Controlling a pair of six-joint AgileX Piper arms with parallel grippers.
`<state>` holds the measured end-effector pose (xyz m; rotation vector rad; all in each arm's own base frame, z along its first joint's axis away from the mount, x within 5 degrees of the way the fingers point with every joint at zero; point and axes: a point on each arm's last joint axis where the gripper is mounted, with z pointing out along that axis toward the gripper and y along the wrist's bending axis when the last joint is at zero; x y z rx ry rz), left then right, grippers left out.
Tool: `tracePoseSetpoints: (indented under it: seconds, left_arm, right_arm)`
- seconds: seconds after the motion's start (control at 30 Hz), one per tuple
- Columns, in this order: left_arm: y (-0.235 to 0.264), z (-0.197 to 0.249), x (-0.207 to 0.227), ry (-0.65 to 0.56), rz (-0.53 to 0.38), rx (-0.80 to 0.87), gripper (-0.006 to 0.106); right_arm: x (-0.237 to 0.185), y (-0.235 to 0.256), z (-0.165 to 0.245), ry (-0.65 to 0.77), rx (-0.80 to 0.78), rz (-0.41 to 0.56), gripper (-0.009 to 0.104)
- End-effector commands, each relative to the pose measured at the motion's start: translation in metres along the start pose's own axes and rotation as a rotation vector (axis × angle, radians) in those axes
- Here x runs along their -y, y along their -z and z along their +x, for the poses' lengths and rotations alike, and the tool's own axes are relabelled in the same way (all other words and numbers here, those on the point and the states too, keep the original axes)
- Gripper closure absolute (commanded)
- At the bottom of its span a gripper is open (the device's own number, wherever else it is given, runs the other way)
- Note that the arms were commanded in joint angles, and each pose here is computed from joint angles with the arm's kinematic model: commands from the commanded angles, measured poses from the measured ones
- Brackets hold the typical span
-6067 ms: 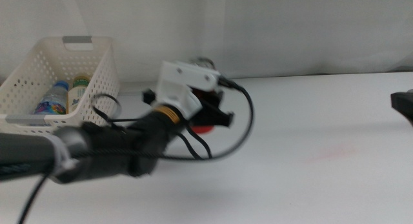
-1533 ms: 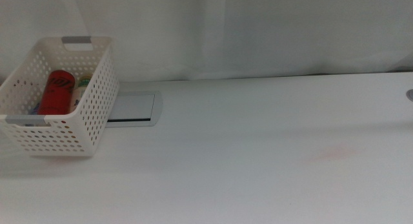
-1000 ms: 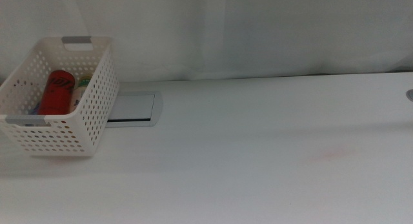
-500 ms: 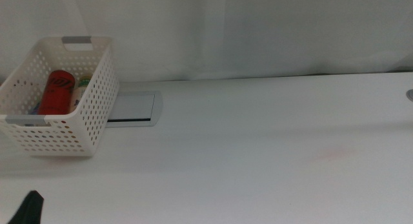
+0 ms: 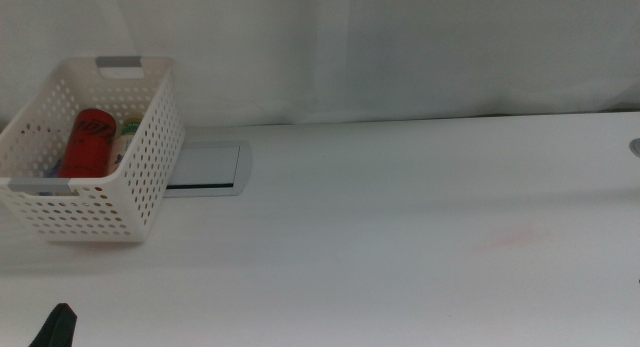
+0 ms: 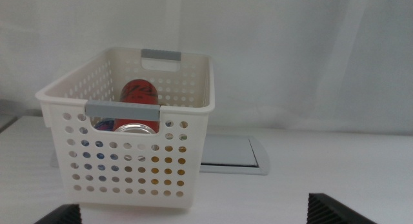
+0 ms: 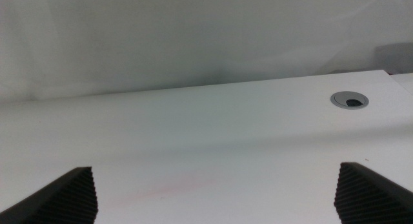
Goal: Use arms to grab the bottles and put them into the dustbin to the left of the table.
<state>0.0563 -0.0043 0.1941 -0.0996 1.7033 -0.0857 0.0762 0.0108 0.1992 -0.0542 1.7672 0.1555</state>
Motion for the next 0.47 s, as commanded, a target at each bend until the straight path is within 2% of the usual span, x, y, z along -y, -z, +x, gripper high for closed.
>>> tracePoseSetpoints:
  seconds: [0.0,0.43]
  left_arm:
    - [-0.0012,0.0123,-0.0009,0.031,0.003,-0.018,0.009]
    - [-0.0012,0.0102,-0.0020,0.021,-0.008,0.006,0.010]
  right_arm:
    - [0.0004,0.0005,0.0020,0.011,-0.005,0.004,-0.008]
    - [0.0004,0.0005,0.0020,0.011,-0.005,0.004,-0.008]
